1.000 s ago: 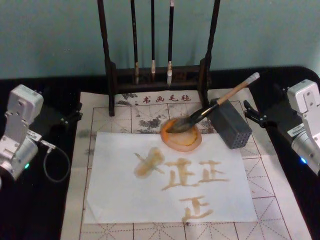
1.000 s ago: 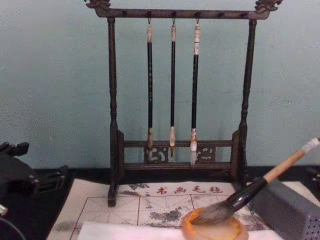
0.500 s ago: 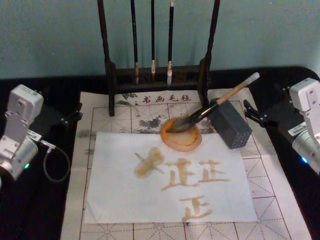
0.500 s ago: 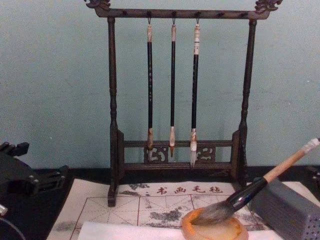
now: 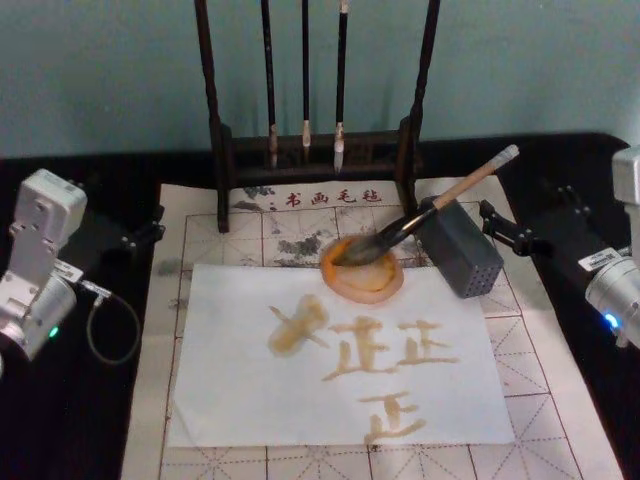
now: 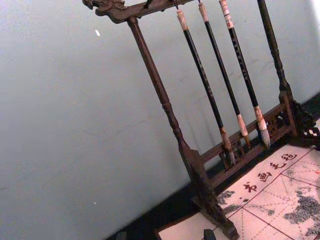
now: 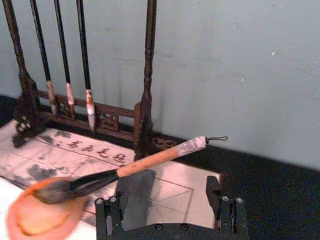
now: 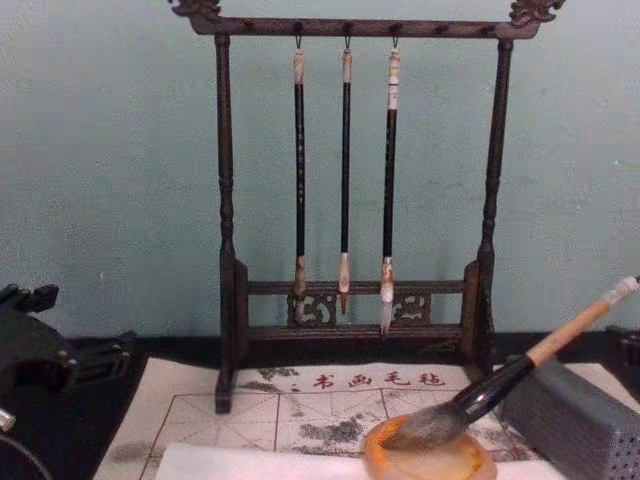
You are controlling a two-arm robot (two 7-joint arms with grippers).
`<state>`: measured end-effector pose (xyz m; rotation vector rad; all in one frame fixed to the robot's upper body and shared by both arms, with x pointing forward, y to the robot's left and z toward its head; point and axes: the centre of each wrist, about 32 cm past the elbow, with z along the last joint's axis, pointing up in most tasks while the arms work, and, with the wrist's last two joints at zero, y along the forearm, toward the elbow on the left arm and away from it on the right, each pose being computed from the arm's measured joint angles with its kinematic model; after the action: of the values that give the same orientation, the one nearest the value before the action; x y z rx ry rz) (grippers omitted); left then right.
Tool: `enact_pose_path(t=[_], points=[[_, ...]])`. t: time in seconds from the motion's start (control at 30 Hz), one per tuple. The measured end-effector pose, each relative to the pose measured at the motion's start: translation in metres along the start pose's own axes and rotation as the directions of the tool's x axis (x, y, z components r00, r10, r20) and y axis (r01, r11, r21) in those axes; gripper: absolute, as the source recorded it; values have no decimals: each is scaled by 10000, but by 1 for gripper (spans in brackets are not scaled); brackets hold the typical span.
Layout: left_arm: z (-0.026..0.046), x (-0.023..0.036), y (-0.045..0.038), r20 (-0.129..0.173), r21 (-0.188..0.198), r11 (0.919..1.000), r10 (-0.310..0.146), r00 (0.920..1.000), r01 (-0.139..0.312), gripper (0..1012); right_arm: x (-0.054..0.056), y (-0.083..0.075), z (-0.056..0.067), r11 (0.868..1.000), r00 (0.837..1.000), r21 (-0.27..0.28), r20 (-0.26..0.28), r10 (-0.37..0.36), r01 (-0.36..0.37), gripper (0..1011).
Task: Pick up the brush from the inkstone, write on the paper, then place the brush back to its original position.
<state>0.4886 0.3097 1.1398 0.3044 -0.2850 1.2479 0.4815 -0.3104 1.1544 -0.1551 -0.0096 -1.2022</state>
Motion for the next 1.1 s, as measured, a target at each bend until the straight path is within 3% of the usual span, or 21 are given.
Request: enact_pose_path(t=[0.2, 0.3, 0.33, 0.43, 0.53, 0.57, 0.67, 0.77, 0.97, 1.1], points=[[0, 0, 0, 1, 0, 10000, 0, 10000, 0, 1001, -19, -24, 38, 9997, 9919, -196, -1265, 142, -168, 1002], [0, 0, 0, 0, 0, 10000, 0, 10000, 0, 1001, -31, -34, 54, 9992, 9726, -355, -2322, 88, -176, 1002], [0, 0, 0, 0, 0, 10000, 0, 10000, 0, 1001, -31, -34, 54, 9992, 9726, -355, -2322, 88, -176, 1002], [0, 0, 0, 0, 0, 10000, 0, 10000, 0, 1001, -43, -32, 64, 9985, 9381, -516, -3464, 11, -202, 1002], [0, 0, 0, 1, 0, 10000, 0, 10000, 0, 1001, -50, -24, 69, 9983, 9146, -541, -4043, -26, -211, 1002], [0, 0, 0, 0, 0, 10000, 0, 10000, 0, 1001, -59, -14, 72, 9984, 8967, -520, -4426, -26, -227, 1002], [0, 0, 0, 0, 0, 10000, 0, 10000, 0, 1001, -66, 5, 71, 9985, 8688, -492, -4952, -28, -248, 1002], [0, 0, 0, 1, 1, 10000, 0, 10000, 0, 1001, -71, 54, 84, 9986, 8270, -460, -5621, -53, -249, 1002], [0, 0, 0, 1, 0, 10000, 0, 10000, 0, 1001, -68, 164, 101, 9982, 7807, -569, -6246, -211, -185, 1002], [0, 0, 0, 0, 1, 10000, 0, 10000, 0, 1001, -69, 266, 123, 9980, 7402, -634, -6714, -366, -82, 1002]])
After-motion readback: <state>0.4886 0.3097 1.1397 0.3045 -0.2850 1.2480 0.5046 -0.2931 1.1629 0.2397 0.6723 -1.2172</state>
